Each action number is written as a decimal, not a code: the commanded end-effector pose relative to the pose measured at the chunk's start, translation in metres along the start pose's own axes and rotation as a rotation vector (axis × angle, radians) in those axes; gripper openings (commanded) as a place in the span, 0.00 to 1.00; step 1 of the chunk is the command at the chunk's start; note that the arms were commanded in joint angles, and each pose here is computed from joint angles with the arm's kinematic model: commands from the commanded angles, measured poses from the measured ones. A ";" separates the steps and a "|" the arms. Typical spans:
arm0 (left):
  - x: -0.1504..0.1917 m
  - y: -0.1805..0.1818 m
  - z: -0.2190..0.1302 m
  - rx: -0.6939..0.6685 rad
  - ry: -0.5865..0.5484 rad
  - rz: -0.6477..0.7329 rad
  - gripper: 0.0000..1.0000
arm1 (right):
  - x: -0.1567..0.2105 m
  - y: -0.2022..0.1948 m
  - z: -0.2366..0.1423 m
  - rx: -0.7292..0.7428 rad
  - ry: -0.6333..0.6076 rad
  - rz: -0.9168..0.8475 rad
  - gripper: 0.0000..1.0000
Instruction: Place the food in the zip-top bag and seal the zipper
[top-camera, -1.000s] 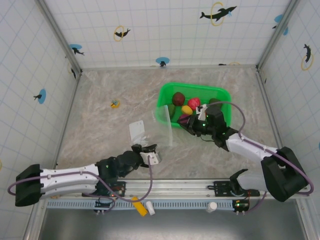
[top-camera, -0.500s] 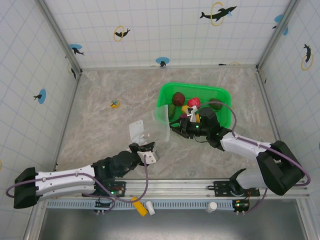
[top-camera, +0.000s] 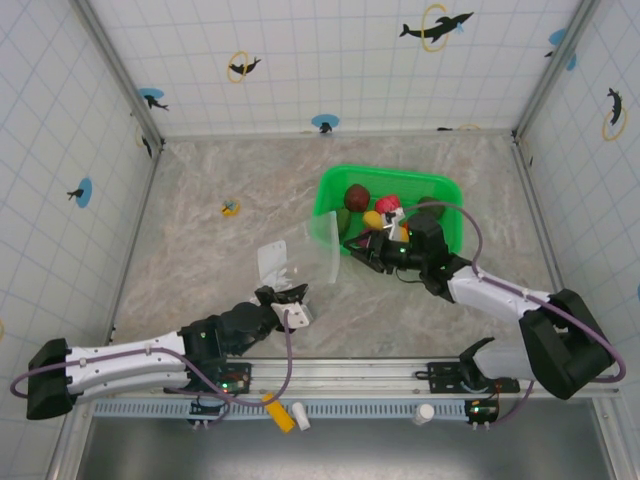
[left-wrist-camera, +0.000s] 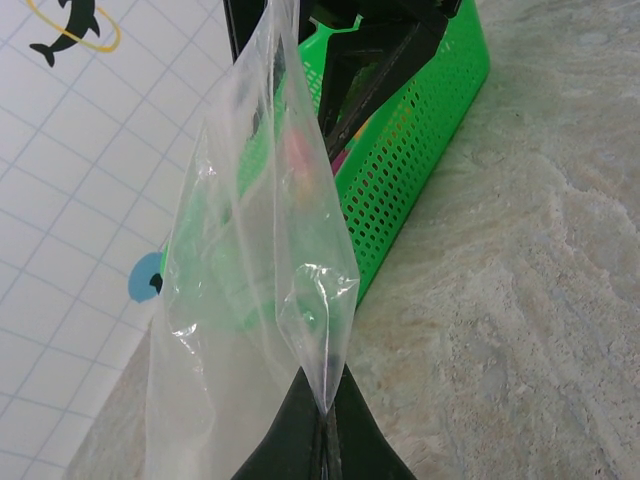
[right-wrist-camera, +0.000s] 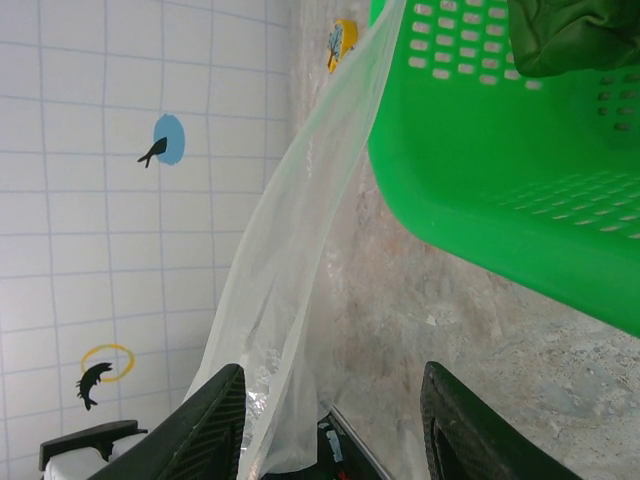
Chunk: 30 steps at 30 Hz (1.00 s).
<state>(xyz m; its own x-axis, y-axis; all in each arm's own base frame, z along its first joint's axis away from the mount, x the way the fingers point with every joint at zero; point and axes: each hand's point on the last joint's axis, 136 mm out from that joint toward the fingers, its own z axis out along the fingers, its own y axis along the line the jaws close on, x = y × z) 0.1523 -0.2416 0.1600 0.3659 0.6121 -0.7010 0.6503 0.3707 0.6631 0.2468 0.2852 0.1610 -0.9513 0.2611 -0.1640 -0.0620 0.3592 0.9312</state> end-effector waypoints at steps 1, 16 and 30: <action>0.005 -0.008 0.000 0.025 0.013 0.006 0.00 | 0.004 0.020 0.006 -0.047 0.025 -0.035 0.49; -0.003 0.004 -0.004 0.011 0.024 -0.189 0.54 | -0.010 0.031 0.038 -0.072 0.026 -0.071 0.11; -0.041 0.078 -0.024 -0.169 0.189 -1.068 0.98 | -0.002 0.048 0.020 0.053 -0.124 -0.507 0.00</action>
<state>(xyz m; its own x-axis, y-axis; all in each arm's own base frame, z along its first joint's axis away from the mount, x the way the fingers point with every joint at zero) 0.1660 -0.2358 0.2593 -0.2808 0.1371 -0.9499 0.6236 0.7784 -0.0720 0.2476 0.3245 0.1784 -0.8784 0.1498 -0.4539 -0.3495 0.4465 0.8237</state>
